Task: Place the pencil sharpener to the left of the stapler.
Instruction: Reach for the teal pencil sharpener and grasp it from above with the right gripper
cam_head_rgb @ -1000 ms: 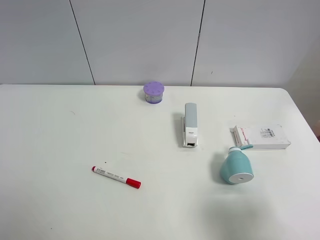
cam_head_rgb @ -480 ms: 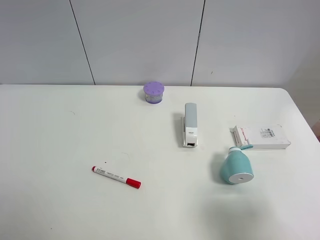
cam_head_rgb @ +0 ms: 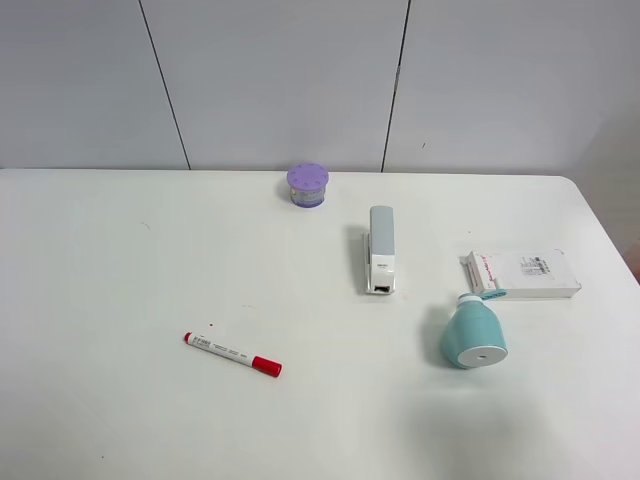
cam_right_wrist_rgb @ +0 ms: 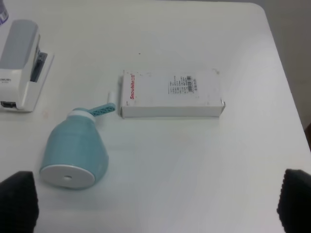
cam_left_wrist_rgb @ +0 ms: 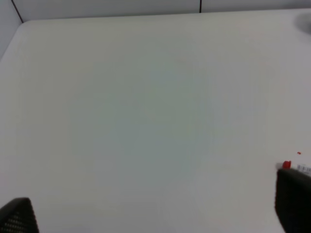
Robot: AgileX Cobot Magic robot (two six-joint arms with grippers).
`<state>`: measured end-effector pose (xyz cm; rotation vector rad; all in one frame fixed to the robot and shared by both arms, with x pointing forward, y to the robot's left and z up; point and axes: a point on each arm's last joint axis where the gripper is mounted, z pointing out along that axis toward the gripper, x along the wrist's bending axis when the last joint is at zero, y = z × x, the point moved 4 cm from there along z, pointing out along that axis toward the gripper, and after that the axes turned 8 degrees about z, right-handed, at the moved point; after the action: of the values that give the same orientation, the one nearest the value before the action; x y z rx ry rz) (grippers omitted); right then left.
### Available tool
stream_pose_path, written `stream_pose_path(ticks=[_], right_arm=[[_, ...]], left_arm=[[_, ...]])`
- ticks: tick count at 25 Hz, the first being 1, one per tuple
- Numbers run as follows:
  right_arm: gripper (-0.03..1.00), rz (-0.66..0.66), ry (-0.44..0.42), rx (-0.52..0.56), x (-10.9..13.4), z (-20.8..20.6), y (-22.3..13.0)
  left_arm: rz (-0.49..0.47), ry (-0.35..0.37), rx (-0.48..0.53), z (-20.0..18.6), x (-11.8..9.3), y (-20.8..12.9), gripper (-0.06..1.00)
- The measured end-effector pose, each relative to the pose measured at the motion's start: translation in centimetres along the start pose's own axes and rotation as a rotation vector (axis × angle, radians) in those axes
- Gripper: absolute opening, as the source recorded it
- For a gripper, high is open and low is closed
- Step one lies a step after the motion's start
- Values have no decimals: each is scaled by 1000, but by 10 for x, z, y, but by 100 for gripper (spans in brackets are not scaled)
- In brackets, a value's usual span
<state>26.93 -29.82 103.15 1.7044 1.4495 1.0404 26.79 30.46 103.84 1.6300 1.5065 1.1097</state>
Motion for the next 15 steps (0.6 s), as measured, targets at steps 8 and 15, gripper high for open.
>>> stream_pose_path(ticks=[8,15], right_arm=[[99,154,23,287,15,25,14],[99,206,-36,557,27,78,67]], left_arm=[[0,0,0,0,0,0,99],[0,0,0,0,0,0,99]])
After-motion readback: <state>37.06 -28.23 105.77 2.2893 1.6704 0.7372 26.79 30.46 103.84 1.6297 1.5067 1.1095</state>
